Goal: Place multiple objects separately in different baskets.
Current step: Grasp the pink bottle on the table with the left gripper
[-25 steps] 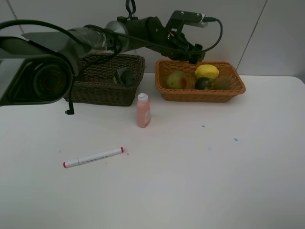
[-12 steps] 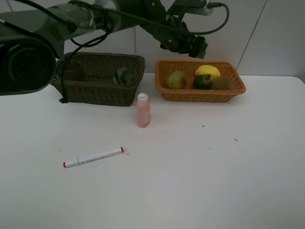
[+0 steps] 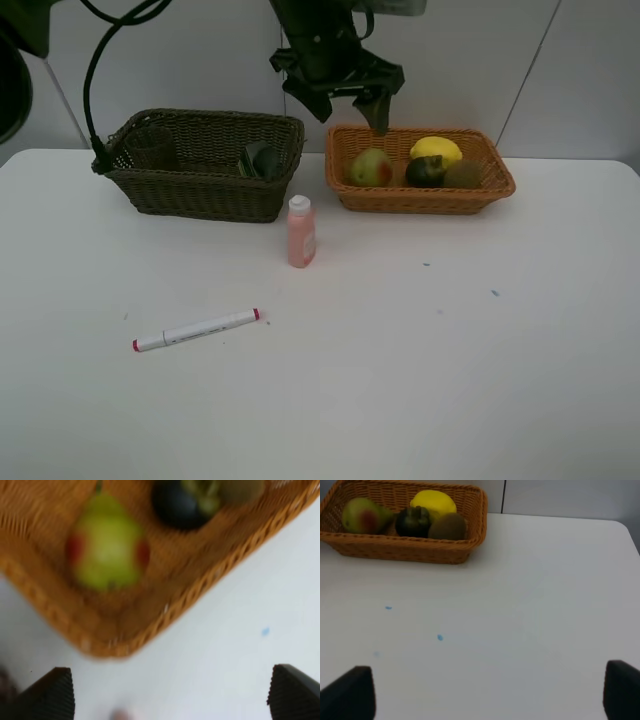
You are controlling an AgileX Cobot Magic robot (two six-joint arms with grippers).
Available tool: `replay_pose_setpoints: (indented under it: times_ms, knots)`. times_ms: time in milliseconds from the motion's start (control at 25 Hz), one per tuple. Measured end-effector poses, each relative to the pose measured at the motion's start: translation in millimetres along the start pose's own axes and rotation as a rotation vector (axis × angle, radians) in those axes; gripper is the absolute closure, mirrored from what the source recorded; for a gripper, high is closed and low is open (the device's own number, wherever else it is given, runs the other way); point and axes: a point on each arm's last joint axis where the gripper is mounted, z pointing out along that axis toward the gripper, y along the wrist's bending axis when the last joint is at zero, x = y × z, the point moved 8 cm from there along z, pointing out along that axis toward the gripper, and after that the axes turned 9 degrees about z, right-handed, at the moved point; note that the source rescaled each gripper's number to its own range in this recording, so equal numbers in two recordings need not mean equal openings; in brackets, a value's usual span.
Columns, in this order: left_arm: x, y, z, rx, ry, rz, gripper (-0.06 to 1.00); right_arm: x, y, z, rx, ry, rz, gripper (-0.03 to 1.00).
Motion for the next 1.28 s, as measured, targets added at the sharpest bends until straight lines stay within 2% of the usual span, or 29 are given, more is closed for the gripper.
replay_pose_setpoints:
  times_ms: [200,520,720,920,1280]
  knots:
    - [-1.3,-3.1,-13.1,-0.004,-0.006,-0.097,-0.06,0.0,0.0,0.0,0.000,0.000,0.000,-0.03]
    - [-0.8,-21.1,-34.1,-0.037,-0.017,-0.106,-0.06,0.0,0.0,0.0,0.000,0.000,0.000,-0.03]
    - [23.0,-20.0,-38.8,-0.061,0.047,-0.135,-0.06,0.0,0.0,0.0,0.000,0.000,0.000,-0.03]
    - [58.4,-11.3,-38.7,-0.128,0.147,-0.154,-0.06,0.0,0.0,0.0,0.000,0.000,0.000,-0.03]
    - [83.0,-10.8,-17.8,-0.129,0.238,-0.184,-0.06,0.0,0.0,0.0,0.000,0.000,0.000,-0.03]
